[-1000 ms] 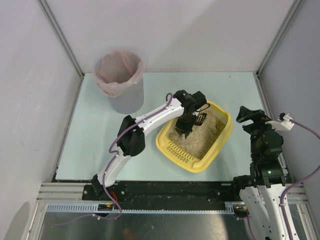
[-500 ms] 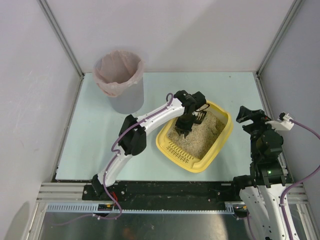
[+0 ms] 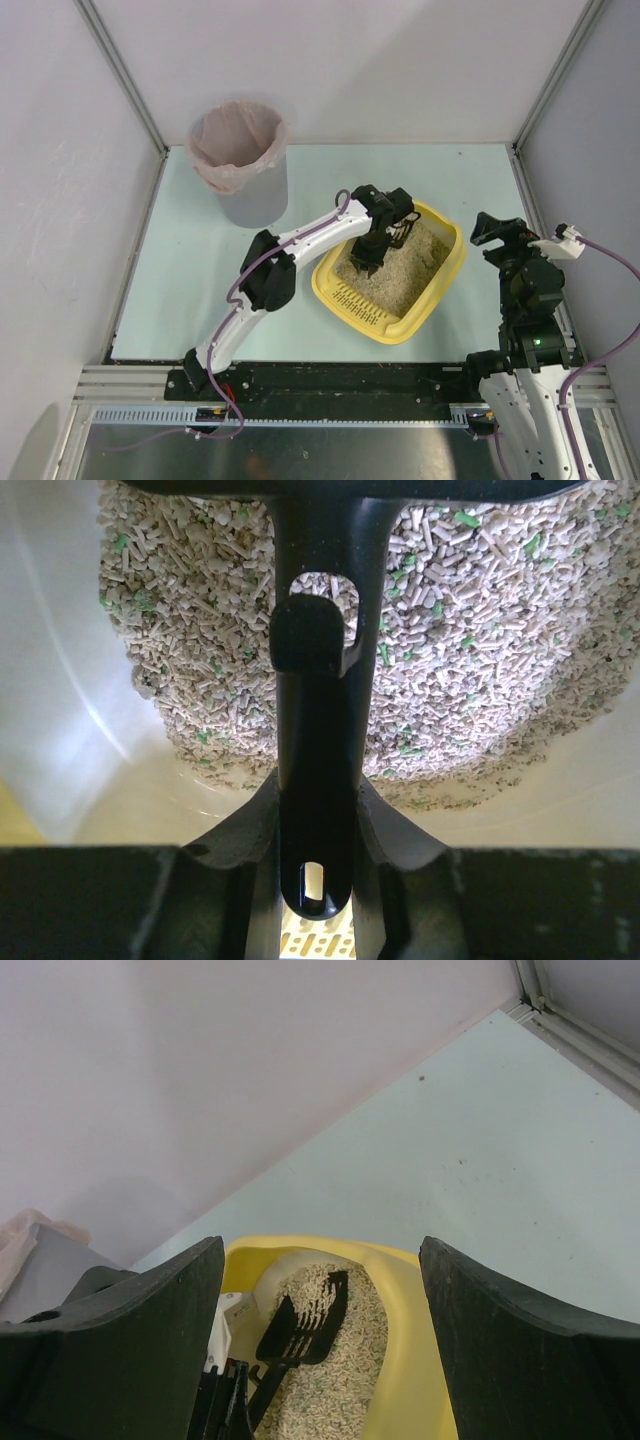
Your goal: Clean the litter box
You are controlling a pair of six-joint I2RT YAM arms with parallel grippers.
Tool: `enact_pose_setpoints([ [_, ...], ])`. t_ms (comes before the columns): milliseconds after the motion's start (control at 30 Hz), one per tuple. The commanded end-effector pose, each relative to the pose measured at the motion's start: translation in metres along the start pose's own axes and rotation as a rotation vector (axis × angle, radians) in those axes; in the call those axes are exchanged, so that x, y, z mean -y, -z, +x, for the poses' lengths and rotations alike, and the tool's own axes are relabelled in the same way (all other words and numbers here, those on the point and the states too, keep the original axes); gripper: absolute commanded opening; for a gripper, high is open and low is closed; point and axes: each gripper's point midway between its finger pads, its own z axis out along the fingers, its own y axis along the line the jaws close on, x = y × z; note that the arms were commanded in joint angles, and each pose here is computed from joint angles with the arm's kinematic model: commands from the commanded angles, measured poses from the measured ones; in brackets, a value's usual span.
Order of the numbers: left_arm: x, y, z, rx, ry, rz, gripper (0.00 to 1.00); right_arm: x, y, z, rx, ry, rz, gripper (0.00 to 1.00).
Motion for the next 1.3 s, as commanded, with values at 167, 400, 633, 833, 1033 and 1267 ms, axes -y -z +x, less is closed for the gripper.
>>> enact_pose_setpoints([
  [167, -0.029, -0.013, -0.041, 0.195, 0.058, -0.156, 0.00, -0.007, -0.004, -0.004, 0.018, -0.011, -0.026, 0.84],
  [400, -0.030, -0.016, -0.036, 0.241, 0.047, -0.185, 0.00, -0.007, -0.004, -0.004, 0.016, -0.009, -0.026, 0.84],
  [633, -0.024, -0.009, -0.035, 0.275, 0.051, -0.162, 0.00, -0.007, -0.006, -0.002, 0.011, -0.011, -0.026, 0.84],
  [833, -0.015, 0.007, -0.026, 0.268, 0.010, -0.103, 0.00, -0.007, -0.006, -0.002, 0.011, -0.011, -0.026, 0.84],
  [1033, -0.010, 0.013, -0.002, 0.221, -0.062, -0.059, 0.00, -0.008, -0.006, -0.001, 0.007, -0.014, -0.029, 0.84],
  [1267, 0.002, 0.026, 0.020, 0.178, -0.124, 0.034, 0.00, -0.010, -0.006, 0.000, 0.001, -0.021, -0.038, 0.84],
])
